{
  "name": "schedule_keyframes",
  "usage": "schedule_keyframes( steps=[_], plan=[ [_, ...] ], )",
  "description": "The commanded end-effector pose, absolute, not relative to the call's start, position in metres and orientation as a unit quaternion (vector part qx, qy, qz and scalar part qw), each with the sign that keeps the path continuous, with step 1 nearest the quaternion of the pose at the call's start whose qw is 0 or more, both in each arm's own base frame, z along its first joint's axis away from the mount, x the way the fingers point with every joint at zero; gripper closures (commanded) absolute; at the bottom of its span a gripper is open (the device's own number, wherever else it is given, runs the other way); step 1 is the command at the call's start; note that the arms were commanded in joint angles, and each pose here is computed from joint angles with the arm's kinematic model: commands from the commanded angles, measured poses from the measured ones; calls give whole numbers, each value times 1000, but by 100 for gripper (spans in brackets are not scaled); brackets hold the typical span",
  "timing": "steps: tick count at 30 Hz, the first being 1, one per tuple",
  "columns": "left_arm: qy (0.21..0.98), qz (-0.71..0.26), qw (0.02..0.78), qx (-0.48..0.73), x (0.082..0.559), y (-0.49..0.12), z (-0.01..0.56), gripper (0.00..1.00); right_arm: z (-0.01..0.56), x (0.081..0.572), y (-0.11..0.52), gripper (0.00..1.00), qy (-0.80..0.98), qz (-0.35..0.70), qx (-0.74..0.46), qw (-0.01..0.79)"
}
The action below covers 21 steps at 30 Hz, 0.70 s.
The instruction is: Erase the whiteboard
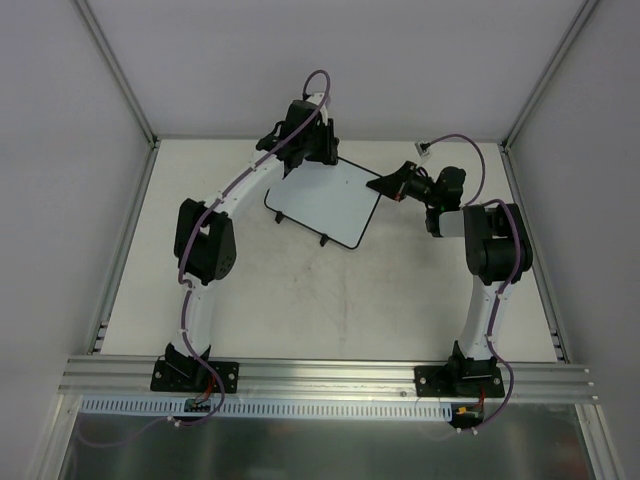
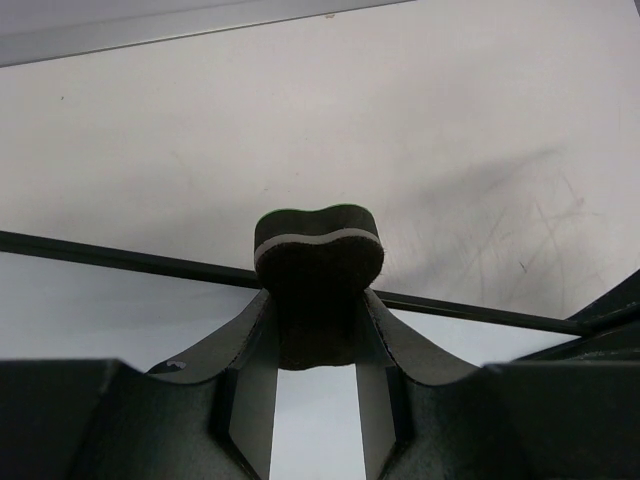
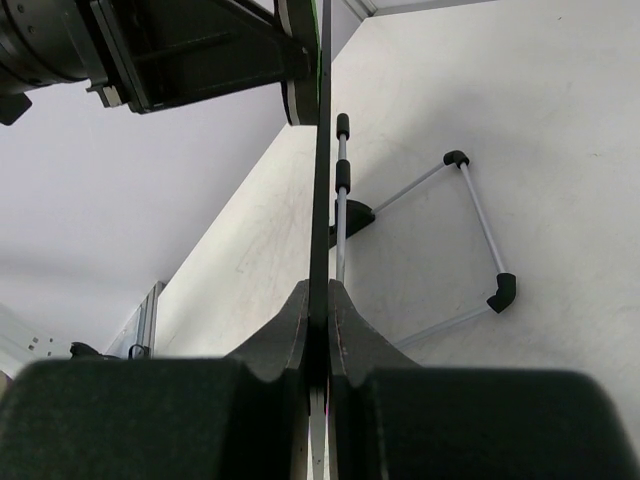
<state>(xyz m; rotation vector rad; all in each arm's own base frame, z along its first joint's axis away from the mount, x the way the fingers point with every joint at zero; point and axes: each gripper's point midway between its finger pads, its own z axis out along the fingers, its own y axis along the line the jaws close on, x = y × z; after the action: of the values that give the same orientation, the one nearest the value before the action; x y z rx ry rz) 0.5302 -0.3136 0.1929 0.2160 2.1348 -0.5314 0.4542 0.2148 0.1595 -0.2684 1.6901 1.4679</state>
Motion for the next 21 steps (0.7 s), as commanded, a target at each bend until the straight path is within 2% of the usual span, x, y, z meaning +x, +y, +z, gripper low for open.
schedule_keyframes(
  steps=[1,17,21],
  plan=[
    [849,-199,481,87,547,-310,205,100,224,407,239,100,585,612,-265,461],
    [849,-232,459,122,497,-359,200,100,223,409,239,100,586,612,-262,462],
    [858,-214,452,116,489,-359,180,100,224,408,237,100,586,611,-262,463]
  ],
)
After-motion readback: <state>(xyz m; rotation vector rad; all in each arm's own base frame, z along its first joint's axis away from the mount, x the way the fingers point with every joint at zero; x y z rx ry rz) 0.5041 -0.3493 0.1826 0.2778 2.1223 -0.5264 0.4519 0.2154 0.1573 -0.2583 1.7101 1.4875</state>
